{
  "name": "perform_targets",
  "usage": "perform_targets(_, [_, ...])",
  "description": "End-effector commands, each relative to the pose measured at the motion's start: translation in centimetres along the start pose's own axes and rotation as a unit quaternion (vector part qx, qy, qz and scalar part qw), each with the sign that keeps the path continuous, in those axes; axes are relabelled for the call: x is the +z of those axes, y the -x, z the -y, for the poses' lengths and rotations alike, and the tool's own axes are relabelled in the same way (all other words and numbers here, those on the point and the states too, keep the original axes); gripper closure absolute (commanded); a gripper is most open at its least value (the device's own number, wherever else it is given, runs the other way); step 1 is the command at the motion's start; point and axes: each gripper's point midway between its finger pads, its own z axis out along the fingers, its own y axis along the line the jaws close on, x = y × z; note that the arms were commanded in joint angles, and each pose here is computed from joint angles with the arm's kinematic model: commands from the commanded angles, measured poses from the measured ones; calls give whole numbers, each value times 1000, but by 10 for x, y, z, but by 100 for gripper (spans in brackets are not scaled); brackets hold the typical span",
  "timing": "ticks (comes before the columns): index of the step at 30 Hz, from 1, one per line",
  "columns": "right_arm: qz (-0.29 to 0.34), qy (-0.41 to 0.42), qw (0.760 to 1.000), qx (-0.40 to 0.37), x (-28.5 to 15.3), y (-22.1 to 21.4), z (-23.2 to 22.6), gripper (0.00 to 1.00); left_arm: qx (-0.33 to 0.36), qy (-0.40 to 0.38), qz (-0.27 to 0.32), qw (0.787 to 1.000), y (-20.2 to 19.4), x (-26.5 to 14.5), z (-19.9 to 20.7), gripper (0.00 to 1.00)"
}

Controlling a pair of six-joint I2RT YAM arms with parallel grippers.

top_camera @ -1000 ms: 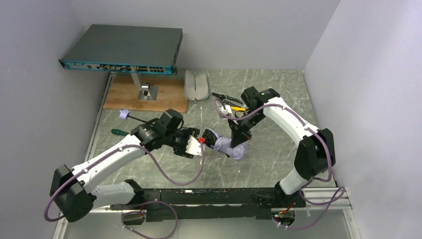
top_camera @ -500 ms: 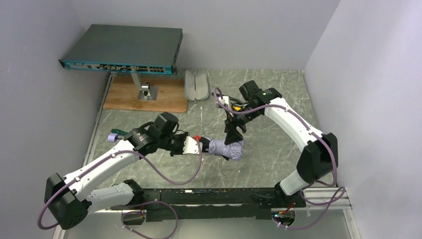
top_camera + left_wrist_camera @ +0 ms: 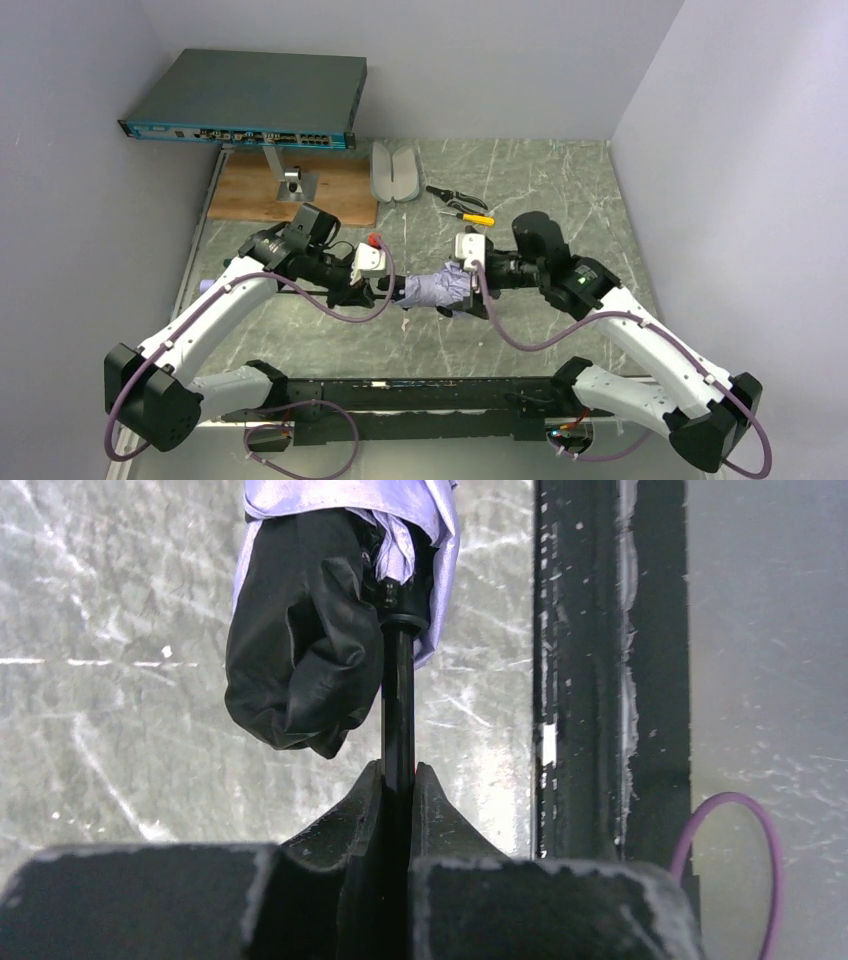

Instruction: Open the umbrella

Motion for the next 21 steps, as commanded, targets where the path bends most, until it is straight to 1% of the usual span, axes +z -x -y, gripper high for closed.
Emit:
perform_targets(1, [-24, -72, 994, -76, 13, -18, 22, 0, 16, -55, 79, 995, 43, -9, 20, 100])
perform_targets(3, [-30, -86, 991, -96, 13, -24, 27, 0, 15, -60, 81, 995, 45, -11, 22, 100])
perform_targets(7, [-40, -35, 991, -119, 16, -38, 7, 1, 13, -68, 87, 994, 50, -13, 25, 100])
perform_targets(8, [-41, -28, 991, -124, 17, -41, 4, 4, 13, -69, 90, 993, 52, -14, 26, 100])
perform_targets(9, [-42, -26, 991, -125, 18, -43, 2, 10, 11, -69, 92, 993, 53, -14, 26, 100])
perform_targets(10, [-44, -25, 991, -123, 19, -45, 2, 20, 12, -69, 93, 993, 54, -15, 27, 100])
perform_targets(13, [-52, -11, 993, -107, 22, -44, 1, 68, 22, -58, 91, 994, 54, -17, 25, 100])
perform_targets(14, [-54, -2, 994, -98, 23, -43, 0, 84, 29, -47, 88, 995, 54, -18, 21, 96])
perform_targets(15, [-56, 6, 995, -84, 24, -41, -2, 94, 37, -29, 88, 995, 55, -20, 16, 84])
perform_targets(16, [-59, 9, 996, -65, 25, -38, -2, 100, 44, -6, 87, 995, 57, -22, 9, 60])
perform_targets(17, [-64, 22, 996, -51, 25, -37, -4, 100, 52, 26, 89, 994, 61, -26, 0, 38])
perform_targets(19, [-90, 69, 993, -19, 23, -35, -15, 100, 69, 93, 107, 987, 78, -42, -15, 14])
perform_targets(20, [-102, 79, 992, 4, 24, -38, -14, 100, 87, 112, 124, 982, 89, -50, -17, 3])
perform_targets(21, [-97, 96, 990, 22, 23, -37, -15, 100, 117, 114, 143, 976, 101, -57, -12, 1])
